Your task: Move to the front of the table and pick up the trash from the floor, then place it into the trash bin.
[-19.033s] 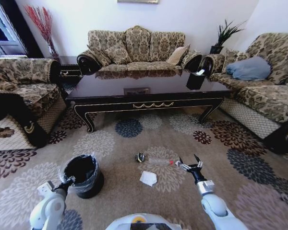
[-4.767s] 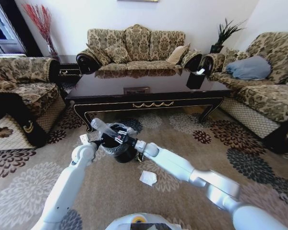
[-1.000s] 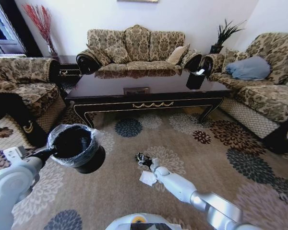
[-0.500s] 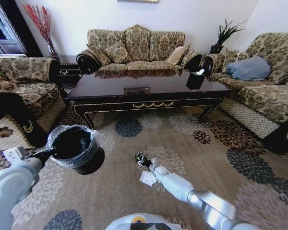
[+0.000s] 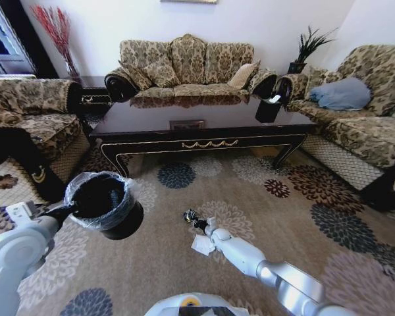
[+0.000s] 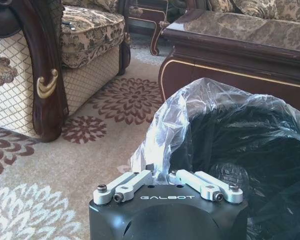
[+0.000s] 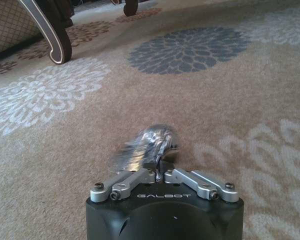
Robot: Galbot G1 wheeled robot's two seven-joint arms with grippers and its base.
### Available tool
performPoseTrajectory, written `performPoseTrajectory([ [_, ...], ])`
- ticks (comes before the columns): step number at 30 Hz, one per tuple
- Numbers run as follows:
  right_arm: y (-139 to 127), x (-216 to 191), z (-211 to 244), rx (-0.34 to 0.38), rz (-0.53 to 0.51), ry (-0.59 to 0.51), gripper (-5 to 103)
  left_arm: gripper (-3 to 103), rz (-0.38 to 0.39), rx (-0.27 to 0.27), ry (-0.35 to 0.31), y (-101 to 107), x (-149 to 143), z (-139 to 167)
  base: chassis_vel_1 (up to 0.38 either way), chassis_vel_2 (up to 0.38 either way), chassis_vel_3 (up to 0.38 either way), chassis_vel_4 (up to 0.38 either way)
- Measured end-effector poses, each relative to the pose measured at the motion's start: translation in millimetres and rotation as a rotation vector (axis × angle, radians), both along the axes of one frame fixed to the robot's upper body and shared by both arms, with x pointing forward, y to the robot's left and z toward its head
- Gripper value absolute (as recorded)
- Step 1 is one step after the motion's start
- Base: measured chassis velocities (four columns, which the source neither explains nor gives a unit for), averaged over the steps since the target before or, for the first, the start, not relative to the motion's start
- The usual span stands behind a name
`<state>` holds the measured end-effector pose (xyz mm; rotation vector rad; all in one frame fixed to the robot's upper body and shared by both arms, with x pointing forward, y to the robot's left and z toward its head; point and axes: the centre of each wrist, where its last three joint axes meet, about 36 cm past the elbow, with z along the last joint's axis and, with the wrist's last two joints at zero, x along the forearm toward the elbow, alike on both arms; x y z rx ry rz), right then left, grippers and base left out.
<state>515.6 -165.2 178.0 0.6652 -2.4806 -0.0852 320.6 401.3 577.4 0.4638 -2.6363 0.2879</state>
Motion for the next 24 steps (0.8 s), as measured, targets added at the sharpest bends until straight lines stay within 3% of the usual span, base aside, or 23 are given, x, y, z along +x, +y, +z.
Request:
performPoseTrajectory([
  [8,-16,6,15,0.020,0.029,-0.084,0,4,-0.020,-0.015,0.013,-7,4,-8,0.000,0.000,0.000,0.000],
  [14,-51,18,50,0.026,0.024,-0.187,0,4,-0.032,-0.050,0.033,-18,4,-21,0.000,0.000,0.000,0.000],
  [15,-75,21,69,0.016,0.017,-0.234,0,4,-0.035,-0.064,0.042,-22,3,-26,0.000,0.000,0.000,0.000],
  [17,-90,23,88,0.008,0.021,-0.284,0,4,-0.039,-0.076,0.047,-25,3,-29,0.000,0.000,0.000,0.000],
  [23,-100,31,145,0.022,0.068,-0.439,0,4,-0.054,-0.097,0.059,-32,6,-36,0.000,0.000,0.000,0.000],
  [24,-96,33,171,0.046,0.086,-0.495,0,4,-0.059,-0.101,0.064,-33,8,-38,0.000,0.000,0.000,0.000],
])
